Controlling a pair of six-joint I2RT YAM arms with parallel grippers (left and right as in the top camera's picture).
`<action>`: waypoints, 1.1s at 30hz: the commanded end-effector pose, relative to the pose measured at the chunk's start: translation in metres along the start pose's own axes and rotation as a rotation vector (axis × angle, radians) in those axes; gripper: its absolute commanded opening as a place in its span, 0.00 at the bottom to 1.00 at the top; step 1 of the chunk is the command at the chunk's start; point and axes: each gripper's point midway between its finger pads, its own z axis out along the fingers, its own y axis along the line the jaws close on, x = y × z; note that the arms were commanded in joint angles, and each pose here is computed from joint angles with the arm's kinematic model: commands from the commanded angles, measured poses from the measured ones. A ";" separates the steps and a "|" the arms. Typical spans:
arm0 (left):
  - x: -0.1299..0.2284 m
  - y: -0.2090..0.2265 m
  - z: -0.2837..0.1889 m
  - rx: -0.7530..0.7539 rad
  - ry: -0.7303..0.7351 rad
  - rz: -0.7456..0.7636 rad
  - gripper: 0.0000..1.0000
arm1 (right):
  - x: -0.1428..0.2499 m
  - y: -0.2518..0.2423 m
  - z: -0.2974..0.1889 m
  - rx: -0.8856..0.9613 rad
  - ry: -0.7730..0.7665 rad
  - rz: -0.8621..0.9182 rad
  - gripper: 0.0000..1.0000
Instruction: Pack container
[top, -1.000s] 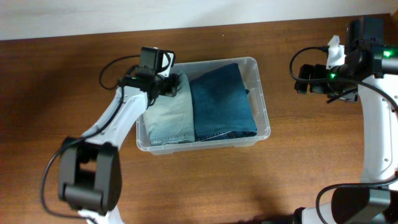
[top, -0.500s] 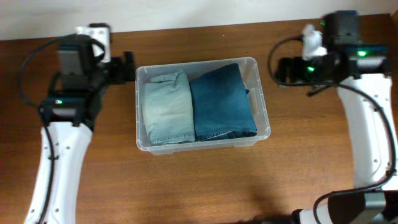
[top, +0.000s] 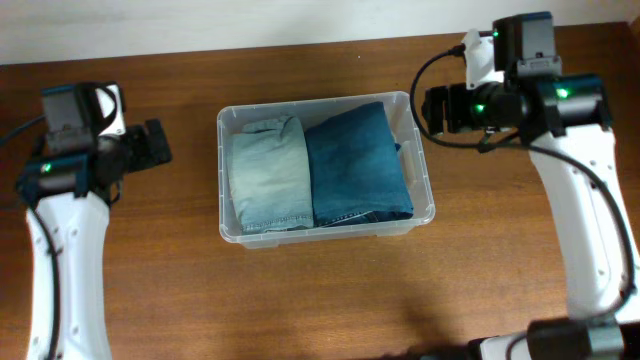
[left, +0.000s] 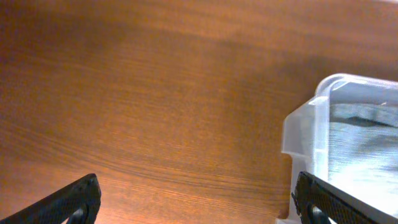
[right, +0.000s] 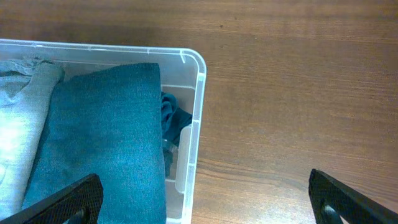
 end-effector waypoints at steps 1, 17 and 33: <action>-0.006 0.000 -0.065 0.025 -0.167 0.008 0.99 | 0.005 0.001 -0.064 0.043 -0.155 -0.010 0.98; 0.107 0.000 -0.145 0.058 -0.439 -0.001 0.99 | 0.133 0.004 -0.105 0.092 -0.565 -0.098 0.99; 0.196 0.003 -0.125 0.045 -0.084 -0.006 0.99 | 0.206 0.002 -0.080 0.083 -0.297 -0.079 0.98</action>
